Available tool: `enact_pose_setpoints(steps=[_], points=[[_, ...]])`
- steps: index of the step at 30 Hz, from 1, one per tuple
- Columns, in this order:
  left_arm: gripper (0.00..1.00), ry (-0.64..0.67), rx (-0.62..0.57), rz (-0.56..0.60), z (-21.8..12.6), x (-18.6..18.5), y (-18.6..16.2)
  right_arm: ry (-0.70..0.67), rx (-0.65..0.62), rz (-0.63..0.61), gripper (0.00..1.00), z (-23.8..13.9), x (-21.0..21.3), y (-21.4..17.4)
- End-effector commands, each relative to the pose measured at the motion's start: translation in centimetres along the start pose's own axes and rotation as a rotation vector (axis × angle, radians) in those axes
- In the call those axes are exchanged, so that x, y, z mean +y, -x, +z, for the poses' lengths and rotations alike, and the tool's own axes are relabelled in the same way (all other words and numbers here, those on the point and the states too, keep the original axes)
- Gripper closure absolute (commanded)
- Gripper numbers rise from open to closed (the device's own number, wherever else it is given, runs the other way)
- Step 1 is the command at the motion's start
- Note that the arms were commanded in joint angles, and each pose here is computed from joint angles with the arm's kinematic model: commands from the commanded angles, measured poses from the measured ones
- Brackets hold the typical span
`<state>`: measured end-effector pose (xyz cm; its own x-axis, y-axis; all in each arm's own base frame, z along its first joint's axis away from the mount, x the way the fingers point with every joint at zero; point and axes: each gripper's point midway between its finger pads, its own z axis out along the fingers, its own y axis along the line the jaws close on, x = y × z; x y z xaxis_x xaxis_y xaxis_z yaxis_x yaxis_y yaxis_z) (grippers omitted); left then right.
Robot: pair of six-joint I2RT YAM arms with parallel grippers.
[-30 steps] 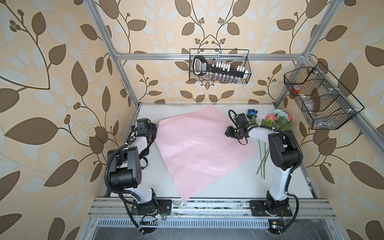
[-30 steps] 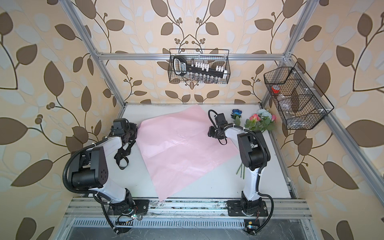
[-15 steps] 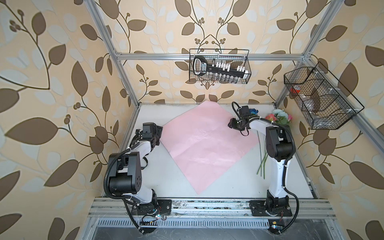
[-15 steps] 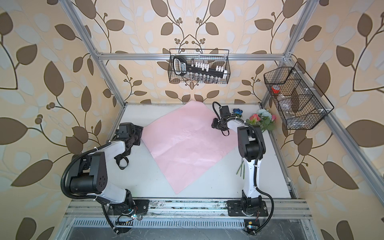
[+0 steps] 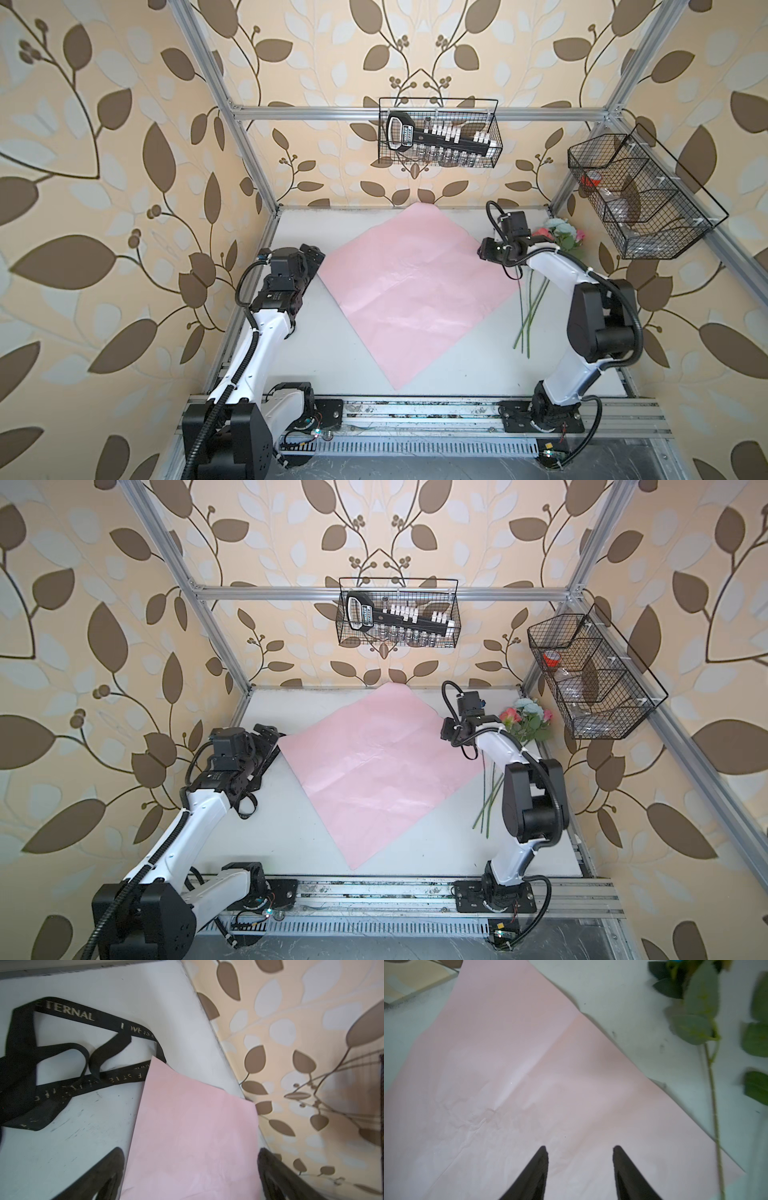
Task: Tie the bouquet of fake flowers
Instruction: 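Spread the unfolded pink paper flat with both grippers, then release, then grasp the pink rose stem with right gripper while left gripper moves over paper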
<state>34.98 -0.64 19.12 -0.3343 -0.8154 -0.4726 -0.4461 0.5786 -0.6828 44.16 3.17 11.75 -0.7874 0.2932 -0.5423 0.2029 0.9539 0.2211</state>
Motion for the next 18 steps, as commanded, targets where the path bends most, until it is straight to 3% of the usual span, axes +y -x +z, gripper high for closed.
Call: enact_pose_setpoints(steps=[1,6,9,14,18], points=[[0.01,-0.066,0.221,0.312,0.1,-2.2,-6.8,-0.147,0.035,0.068,0.50,-0.3,-5.6,-2.5],[0.02,-0.151,0.375,0.549,0.6,-4.6,-14.3,-0.255,0.016,0.127,0.50,-1.7,-9.9,-4.0],[0.10,-0.138,0.459,0.641,1.5,-4.5,-17.6,-0.317,0.000,0.183,0.52,-2.2,-12.3,-4.4],[0.19,-0.101,0.610,0.703,2.5,-2.6,-23.3,-0.341,-0.018,0.249,0.52,-2.3,-14.8,-4.3],[0.24,-0.061,0.669,0.704,2.3,-0.7,-25.7,-0.332,-0.002,0.253,0.52,-1.1,-15.1,-4.3]])
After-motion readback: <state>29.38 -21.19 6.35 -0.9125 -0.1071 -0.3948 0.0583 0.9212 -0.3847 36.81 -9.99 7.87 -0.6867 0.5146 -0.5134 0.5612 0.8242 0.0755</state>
